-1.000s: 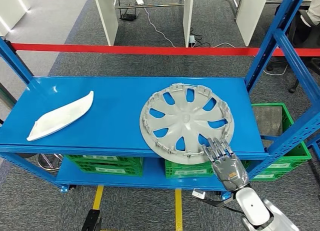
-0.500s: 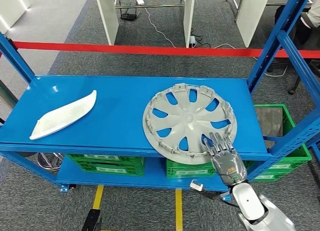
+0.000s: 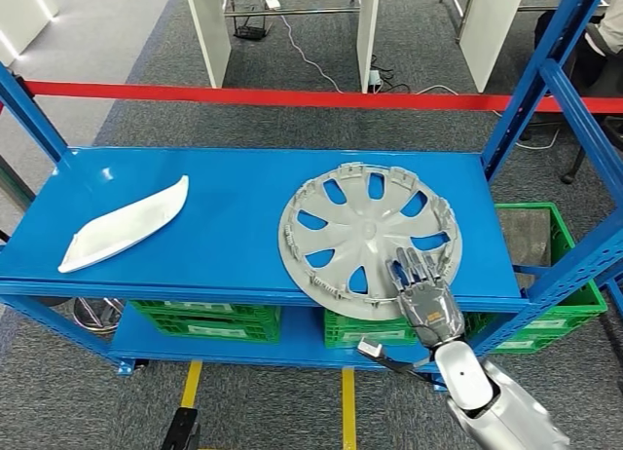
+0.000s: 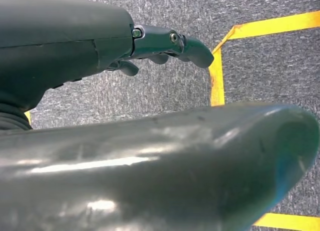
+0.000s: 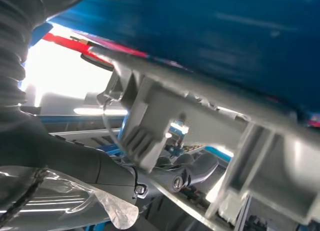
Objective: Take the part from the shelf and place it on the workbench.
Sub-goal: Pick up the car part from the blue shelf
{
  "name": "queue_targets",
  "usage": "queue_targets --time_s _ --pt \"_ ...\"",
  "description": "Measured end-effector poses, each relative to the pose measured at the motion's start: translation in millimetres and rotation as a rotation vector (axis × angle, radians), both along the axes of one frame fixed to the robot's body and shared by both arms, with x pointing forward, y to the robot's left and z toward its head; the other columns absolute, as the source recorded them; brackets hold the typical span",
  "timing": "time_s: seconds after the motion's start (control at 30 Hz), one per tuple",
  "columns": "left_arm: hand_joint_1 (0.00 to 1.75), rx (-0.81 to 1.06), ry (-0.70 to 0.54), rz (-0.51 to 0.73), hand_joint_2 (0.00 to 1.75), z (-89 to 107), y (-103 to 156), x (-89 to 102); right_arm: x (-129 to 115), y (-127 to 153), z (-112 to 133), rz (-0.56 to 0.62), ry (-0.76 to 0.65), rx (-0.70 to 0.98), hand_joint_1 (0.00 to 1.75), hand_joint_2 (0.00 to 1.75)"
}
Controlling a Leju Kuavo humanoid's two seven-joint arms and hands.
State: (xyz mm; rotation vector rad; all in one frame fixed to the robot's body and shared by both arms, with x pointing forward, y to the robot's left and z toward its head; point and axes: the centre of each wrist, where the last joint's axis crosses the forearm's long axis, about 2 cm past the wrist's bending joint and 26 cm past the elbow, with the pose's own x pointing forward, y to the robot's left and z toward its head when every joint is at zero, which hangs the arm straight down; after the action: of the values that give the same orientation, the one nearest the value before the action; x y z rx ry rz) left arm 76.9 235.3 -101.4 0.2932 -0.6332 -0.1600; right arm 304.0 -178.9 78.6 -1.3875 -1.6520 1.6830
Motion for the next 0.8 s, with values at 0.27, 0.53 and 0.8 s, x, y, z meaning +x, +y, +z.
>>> queue_targets --time_s 0.27,0.53,0.8 --pt "0.00 -0.004 -0.003 0.000 0.00 0.4 -1 1.7 2 12 -2 0.014 0.015 0.006 0.00 1.75" --pt "0.00 -0.009 -0.004 -0.001 0.00 0.8 -3 2.6 1 24 -2 0.025 0.033 0.014 0.38 1.75" --pt "0.00 -0.011 -0.004 0.000 0.00 1.0 -4 3.2 1 28 -4 0.039 0.047 0.008 1.05 1.75"
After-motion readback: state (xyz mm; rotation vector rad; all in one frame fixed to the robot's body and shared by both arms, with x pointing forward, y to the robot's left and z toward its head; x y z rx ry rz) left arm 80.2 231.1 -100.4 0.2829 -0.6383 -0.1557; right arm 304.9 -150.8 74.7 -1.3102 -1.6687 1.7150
